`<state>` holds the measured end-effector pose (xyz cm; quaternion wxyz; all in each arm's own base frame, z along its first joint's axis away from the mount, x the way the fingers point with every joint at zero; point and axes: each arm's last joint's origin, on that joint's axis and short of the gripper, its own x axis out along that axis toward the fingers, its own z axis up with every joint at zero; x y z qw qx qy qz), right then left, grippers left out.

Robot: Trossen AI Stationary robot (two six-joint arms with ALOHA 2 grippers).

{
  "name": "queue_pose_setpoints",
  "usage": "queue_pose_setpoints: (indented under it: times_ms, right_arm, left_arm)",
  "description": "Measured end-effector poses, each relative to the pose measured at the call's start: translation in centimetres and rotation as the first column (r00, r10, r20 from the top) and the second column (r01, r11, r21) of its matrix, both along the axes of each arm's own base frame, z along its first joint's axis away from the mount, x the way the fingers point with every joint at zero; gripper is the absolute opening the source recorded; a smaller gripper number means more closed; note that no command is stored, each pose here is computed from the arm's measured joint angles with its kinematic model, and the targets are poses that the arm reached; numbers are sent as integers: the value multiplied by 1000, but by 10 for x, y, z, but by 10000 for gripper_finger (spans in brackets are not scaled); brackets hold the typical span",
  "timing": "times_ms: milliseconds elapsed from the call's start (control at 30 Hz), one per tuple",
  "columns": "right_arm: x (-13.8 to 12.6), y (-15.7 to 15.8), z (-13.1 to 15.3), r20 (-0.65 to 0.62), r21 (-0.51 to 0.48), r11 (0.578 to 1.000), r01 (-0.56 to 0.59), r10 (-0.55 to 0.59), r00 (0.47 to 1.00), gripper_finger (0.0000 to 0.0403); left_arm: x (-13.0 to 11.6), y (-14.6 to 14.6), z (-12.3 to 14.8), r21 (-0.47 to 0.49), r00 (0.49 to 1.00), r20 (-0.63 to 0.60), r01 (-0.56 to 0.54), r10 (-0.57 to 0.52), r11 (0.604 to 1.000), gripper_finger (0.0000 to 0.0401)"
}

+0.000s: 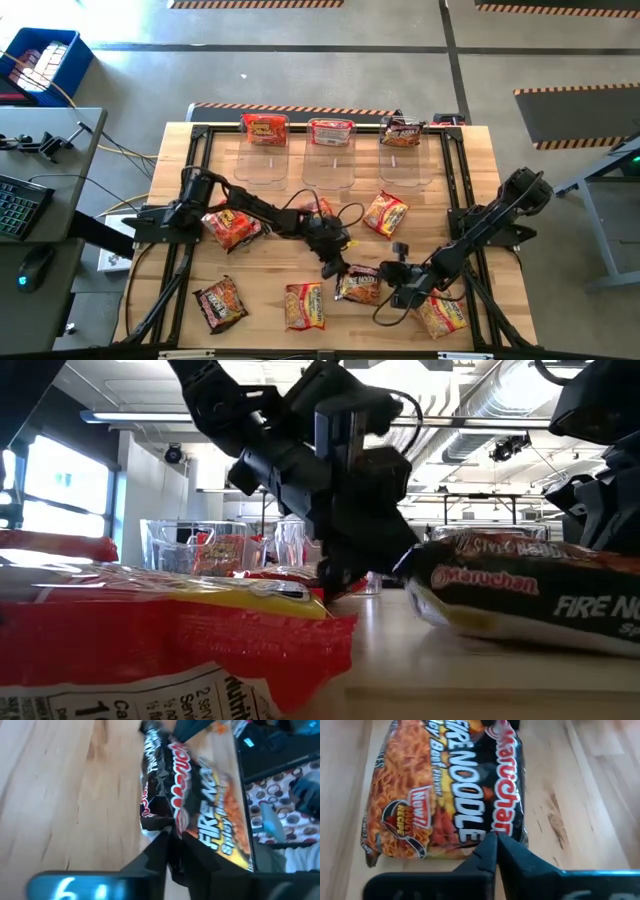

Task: Sort Maruchan noodles
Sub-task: Put the black noodle pack into the right transparent bin

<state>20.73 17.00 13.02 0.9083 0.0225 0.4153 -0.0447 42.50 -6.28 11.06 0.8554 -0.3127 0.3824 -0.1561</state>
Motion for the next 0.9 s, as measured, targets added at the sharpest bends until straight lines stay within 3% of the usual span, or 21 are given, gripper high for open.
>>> queue_pose_setpoints:
  times_ms: [100,267,400,633,900]
  right_arm:
    - [-2,-2,11,-45,1,999,55,-54,997,34]
    - [-5,-8,43,-119,-26,987,161,-163,979,105]
    - [0,-19,56,-126,41,979,200,-194,973,161]
    - [23,-42,56,-171,203,967,155,-121,978,221]
    - [39,-62,70,-117,344,938,39,1,993,241]
  left_arm:
    - [-1,0,5,53,998,45,38,-41,998,5]
    - [0,1,19,152,982,153,83,-106,985,5]
    - [-2,0,30,272,967,207,87,-146,958,1]
    - [-5,-11,48,436,918,293,119,-266,892,1]
    - [-10,-23,48,543,899,268,154,-345,826,1]
